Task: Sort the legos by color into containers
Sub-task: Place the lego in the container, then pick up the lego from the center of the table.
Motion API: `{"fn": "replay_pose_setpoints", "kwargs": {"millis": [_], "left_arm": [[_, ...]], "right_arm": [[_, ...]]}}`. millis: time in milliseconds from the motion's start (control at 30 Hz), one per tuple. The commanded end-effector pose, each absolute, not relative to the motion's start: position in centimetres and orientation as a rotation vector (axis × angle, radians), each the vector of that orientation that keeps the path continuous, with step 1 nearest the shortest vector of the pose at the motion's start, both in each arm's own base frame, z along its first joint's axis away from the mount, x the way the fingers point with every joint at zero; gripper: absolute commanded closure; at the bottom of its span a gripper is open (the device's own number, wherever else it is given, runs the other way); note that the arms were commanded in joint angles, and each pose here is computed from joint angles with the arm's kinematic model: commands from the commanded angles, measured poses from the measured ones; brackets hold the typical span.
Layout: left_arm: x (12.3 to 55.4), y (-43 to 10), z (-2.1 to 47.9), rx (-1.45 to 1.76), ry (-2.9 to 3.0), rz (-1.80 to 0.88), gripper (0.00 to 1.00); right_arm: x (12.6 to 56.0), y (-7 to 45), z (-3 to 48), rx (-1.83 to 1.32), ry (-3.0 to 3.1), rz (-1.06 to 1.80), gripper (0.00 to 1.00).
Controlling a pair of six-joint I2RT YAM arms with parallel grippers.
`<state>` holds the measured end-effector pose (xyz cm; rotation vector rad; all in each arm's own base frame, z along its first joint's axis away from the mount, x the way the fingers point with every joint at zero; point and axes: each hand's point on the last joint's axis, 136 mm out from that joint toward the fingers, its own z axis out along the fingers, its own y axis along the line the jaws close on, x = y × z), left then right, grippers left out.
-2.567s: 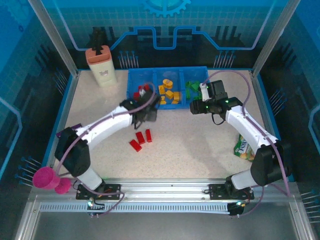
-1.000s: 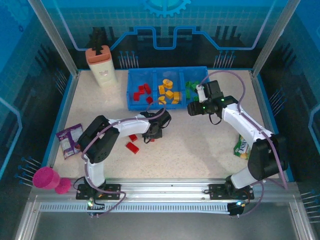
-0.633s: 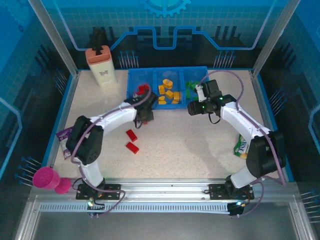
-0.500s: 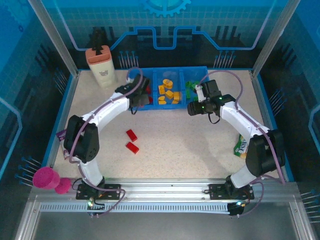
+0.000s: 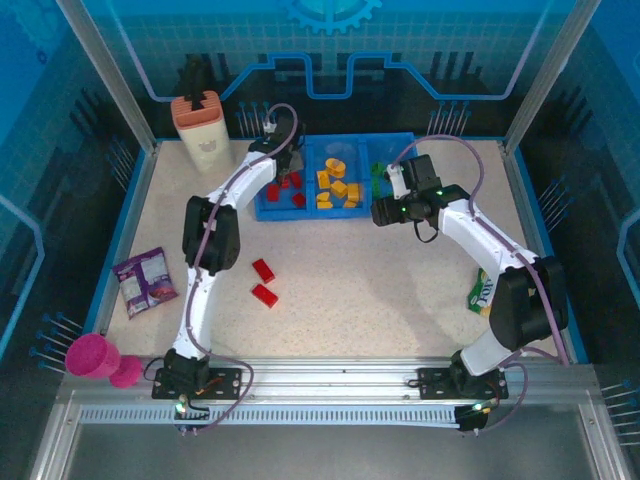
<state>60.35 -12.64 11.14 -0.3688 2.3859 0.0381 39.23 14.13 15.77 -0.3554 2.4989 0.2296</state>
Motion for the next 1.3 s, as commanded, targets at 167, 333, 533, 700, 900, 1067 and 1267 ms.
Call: {"fn": "replay_pose_setpoints", "kwargs": {"millis": [167, 333, 533, 700, 900, 1067, 1267], "left_arm": [[60.9, -10.5, 9.8, -0.377, 2.416, 0.087, 0.82], [60.4, -10.6, 10.2, -0.377, 2.404, 0.058, 0.65], [59.4, -10.6, 14.2, -0.357, 2.350, 0.025, 0.53], [55.9, -11.3, 18.5, -0.331, 2.311, -0.017, 0.55], [46.4, -12.2, 19.7, -0.342, 2.363, -0.059, 0.56], [37.6, -10.3, 17.2, -0.464, 2.407, -0.042, 0.56], [31.9, -9.0, 13.9, -0.641, 2.460, -0.043, 0.50]], "right_arm": [[39.1, 15.0, 15.7, -0.397, 2.498, 0.249, 0.26], [39.2, 15.2, 15.6, -0.407, 2.505, 0.249, 0.26], [39.2, 15.7, 15.5, -0.420, 2.510, 0.251, 0.26], [38.8, 15.9, 15.6, -0.431, 2.503, 0.247, 0.26], [38.6, 16.1, 15.5, -0.438, 2.500, 0.247, 0.26], [38.2, 15.8, 17.3, -0.452, 2.461, 0.230, 0.25], [38.3, 16.6, 17.5, -0.458, 2.456, 0.274, 0.25]]}}
